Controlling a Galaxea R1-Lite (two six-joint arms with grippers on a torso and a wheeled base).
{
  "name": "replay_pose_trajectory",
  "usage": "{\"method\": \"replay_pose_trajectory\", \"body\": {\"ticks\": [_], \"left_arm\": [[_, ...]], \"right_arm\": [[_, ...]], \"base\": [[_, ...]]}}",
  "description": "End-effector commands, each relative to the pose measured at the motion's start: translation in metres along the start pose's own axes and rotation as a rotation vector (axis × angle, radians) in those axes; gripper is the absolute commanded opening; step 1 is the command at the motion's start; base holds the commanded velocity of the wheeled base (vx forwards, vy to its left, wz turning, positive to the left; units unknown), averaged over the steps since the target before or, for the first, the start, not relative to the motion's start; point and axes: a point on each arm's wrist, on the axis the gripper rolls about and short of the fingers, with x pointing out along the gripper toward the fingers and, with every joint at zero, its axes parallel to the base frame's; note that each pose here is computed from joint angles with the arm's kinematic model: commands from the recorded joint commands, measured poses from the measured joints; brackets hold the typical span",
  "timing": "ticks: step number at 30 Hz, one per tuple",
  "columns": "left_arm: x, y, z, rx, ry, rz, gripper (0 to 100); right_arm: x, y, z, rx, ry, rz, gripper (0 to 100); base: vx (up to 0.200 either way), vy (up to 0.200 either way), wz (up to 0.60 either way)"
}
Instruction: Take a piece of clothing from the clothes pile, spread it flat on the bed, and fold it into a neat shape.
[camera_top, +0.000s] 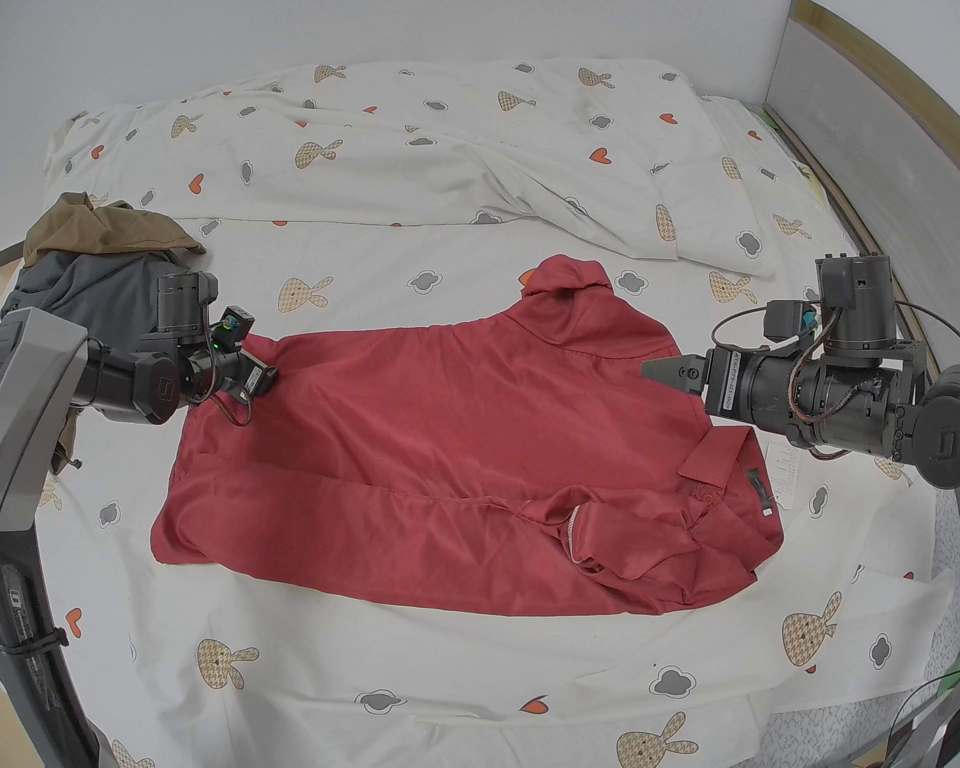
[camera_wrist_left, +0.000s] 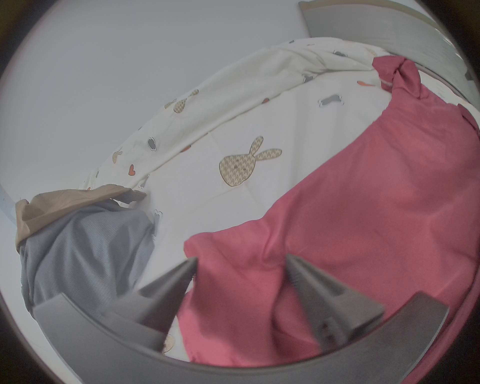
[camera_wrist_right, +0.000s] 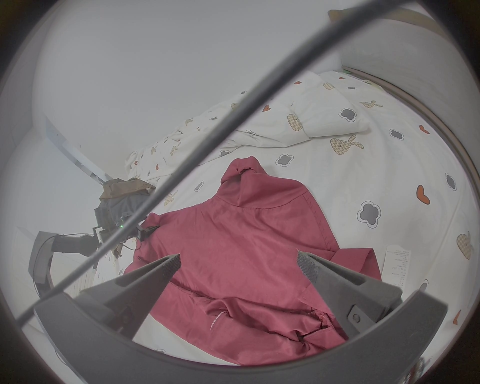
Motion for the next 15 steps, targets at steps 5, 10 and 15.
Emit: {"method": "replay_pose_trajectory", "body": {"ticks": [5,10,15], "left_arm": [[-0.045,0.022,0.020,-0.028,-0.079,0.039,0],[-0.065,0.025,0.024,-0.030,-0.129,0.066,0],[-0.067,0.022,0.022,-0.030,-0.134,0.069,0]], "right_arm": [[-0.001,0.000,0.000,0.000,-0.001,0.000,100],[0.000,0.000,-0.001,0.000,0.002,-0.001,100],[0.001,0.002,-0.002,-0.003,0.006,0.005,100]], "base": [[0.000,0.000,0.00],[0.000,0.000,0.00],[0.000,0.000,0.00]]}}
